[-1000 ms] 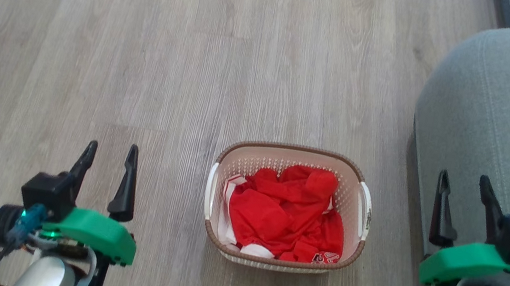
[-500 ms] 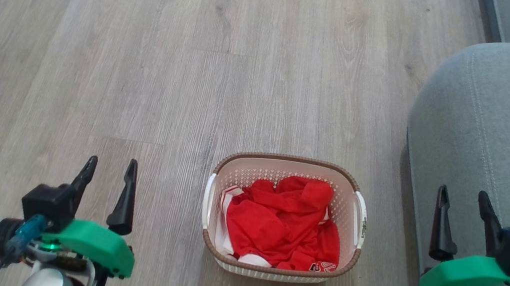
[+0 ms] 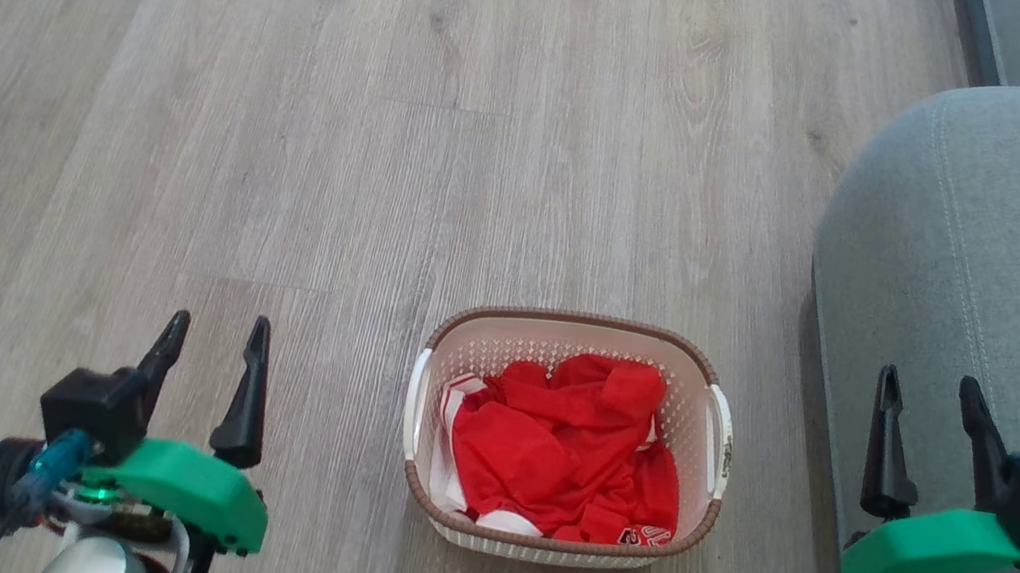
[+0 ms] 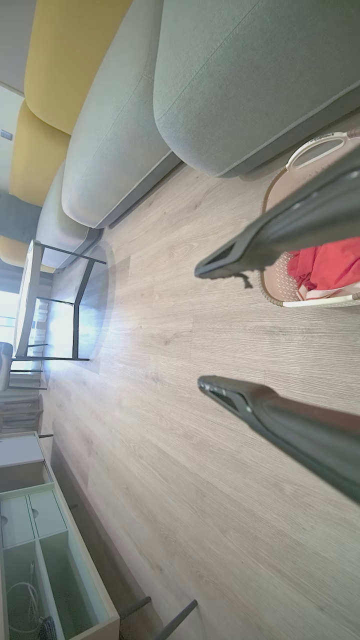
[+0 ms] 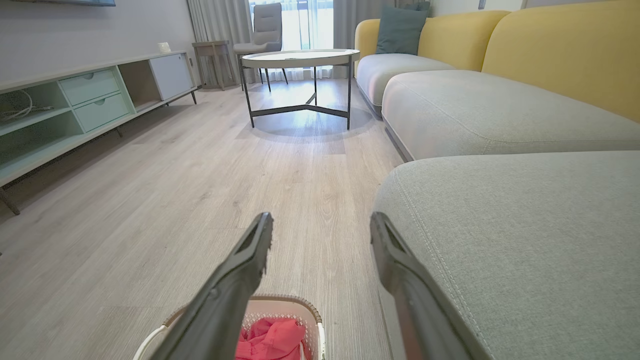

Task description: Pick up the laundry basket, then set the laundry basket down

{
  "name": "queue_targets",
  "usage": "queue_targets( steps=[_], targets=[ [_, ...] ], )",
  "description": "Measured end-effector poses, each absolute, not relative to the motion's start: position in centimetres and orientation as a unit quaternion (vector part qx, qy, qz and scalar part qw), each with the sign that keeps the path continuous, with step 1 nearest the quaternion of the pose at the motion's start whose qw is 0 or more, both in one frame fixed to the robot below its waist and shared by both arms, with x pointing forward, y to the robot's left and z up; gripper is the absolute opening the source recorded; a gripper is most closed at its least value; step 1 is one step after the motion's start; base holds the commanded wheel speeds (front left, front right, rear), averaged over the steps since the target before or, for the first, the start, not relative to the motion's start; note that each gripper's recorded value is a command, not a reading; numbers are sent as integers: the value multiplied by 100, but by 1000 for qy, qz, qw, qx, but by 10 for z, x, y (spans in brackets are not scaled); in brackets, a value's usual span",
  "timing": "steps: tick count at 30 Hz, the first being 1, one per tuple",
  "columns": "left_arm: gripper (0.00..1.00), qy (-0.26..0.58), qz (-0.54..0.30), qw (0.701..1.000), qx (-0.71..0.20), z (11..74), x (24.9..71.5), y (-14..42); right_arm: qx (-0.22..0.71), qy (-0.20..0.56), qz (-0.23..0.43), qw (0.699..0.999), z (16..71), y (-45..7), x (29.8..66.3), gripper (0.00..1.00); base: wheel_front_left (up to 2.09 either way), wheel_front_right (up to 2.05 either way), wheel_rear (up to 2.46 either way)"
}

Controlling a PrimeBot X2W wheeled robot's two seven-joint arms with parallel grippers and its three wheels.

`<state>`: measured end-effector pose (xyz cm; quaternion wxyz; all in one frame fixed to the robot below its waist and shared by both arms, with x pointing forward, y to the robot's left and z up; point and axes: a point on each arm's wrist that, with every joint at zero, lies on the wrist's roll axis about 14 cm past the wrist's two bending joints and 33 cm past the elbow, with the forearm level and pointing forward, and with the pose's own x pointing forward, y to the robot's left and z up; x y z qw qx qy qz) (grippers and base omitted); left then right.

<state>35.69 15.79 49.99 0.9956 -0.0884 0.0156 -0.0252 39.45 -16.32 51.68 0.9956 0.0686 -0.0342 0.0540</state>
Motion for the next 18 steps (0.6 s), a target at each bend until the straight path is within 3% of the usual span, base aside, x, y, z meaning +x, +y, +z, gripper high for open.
queue_targets(
  steps=[10,11,18],
  targets=[
    [100,15,-22,996,-86,500,357,160,72,-35,54,995,517,-163,394,100,0,0,0],
    [0,16,-22,996,-87,500,356,159,73,-34,55,995,517,-162,394,0,0,0,0],
    [0,73,-8,992,-104,465,341,160,94,23,46,994,481,-163,382,0,0,0,0]
  ],
)
